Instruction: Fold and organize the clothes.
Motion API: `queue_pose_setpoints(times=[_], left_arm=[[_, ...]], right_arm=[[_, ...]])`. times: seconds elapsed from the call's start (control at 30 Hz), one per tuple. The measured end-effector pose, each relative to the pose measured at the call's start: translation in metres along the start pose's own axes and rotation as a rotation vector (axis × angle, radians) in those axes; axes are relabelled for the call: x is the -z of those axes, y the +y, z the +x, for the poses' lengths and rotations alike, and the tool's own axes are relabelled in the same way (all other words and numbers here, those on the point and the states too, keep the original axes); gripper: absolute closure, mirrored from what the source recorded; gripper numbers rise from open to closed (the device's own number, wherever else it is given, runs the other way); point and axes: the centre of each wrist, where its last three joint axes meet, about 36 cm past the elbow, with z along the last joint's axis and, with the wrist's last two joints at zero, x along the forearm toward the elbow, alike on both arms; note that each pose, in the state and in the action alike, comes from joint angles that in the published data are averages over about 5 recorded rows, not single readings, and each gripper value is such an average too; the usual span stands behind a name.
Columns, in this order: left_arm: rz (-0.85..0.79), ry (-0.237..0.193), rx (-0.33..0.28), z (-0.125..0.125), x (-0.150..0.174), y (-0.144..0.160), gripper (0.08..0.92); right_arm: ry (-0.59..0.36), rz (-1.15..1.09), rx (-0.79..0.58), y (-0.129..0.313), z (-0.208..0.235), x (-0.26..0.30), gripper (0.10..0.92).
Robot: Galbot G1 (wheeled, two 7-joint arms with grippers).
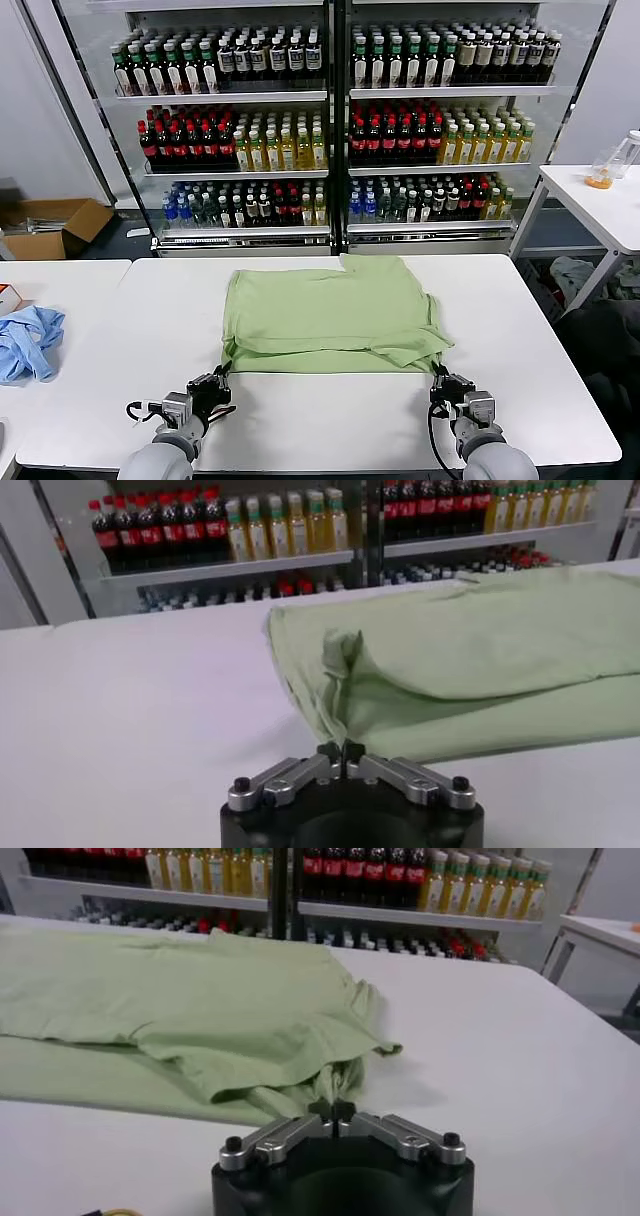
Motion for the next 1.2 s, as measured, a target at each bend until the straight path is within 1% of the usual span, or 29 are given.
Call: queue_pose_setpoints(times=[0.2, 0.5, 0.63, 0.87, 0.97, 1.07, 1.13, 1.2], left_arm=[[0.014, 0.006, -0.004, 0.017, -0.004, -0.003, 0.911], [0.007, 0.004, -0.003, 0.056, -0.005, -0.01, 0.911], [-0.003, 0.02, 0.002, 0.075, -0.007, -0.013, 0.911], [-0.023, 0.065, 0.006, 0.103, -0.012, -0.016, 0.911], [-0.03, 0.082, 0.004, 0.112, -0.012, -0.017, 0.911], [-0.038, 0.091, 0.004, 0.12, -0.01, -0.017, 0.895], [-0.044, 0.086, 0.008, 0.124, -0.006, -0.017, 0.854], [-0.048, 0.072, 0.014, 0.128, -0.001, -0.016, 0.803]], right_arm=[[-0.006, 0.022, 0.007, 0.003, 0.025, -0.004, 0.917], [0.001, 0.05, 0.015, 0.009, 0.071, -0.013, 0.917], [0.017, 0.059, 0.015, 0.012, 0.088, -0.018, 0.917], [0.046, 0.082, 0.008, 0.016, 0.108, -0.022, 0.908], [0.044, 0.094, 0.004, 0.016, 0.115, -0.02, 0.858], [0.022, 0.103, -0.002, 0.015, 0.12, -0.015, 0.775], [-0.004, 0.106, -0.007, 0.013, 0.123, -0.01, 0.715], [-0.032, 0.109, -0.015, 0.01, 0.124, -0.004, 0.654]])
